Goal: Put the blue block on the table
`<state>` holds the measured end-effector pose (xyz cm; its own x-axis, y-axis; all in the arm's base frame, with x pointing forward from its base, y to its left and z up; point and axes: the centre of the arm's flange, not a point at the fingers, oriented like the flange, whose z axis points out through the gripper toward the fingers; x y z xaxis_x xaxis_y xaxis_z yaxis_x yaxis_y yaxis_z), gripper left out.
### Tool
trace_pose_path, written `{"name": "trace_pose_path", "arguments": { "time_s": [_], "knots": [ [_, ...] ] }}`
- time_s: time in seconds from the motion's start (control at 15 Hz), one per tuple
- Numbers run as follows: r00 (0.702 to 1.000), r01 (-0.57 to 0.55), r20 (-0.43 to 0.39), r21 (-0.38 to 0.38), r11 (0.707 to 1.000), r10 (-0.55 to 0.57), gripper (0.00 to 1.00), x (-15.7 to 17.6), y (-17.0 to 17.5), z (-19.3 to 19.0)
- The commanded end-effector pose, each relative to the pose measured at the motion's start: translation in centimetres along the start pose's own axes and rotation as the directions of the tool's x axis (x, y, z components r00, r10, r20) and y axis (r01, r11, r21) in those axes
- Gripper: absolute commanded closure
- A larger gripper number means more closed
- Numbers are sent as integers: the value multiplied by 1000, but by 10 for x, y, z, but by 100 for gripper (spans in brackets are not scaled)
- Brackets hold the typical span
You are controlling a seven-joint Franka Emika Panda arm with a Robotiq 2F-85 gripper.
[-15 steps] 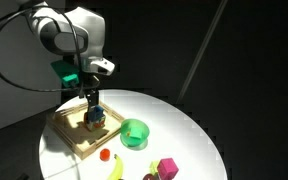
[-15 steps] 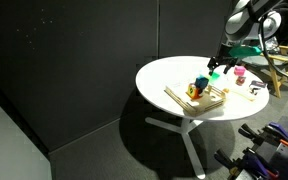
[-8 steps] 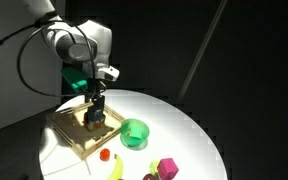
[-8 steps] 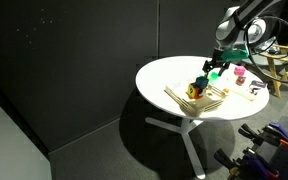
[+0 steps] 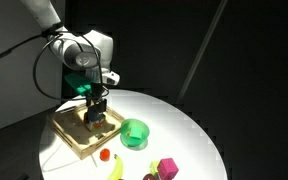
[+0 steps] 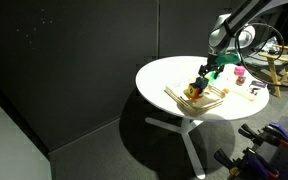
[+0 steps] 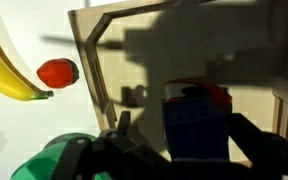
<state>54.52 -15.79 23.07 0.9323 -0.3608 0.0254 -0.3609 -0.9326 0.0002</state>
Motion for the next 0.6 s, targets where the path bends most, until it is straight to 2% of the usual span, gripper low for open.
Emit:
{"name": "trace_pose_path", "arguments": {
  "time_s": [0.0,0.53],
  "knots": [
    [1000,19,2,-19,1000,-19,0,14,-8,4],
    [999,33,5,-30,999,-33,0,24,-17,16]
  ]
}}
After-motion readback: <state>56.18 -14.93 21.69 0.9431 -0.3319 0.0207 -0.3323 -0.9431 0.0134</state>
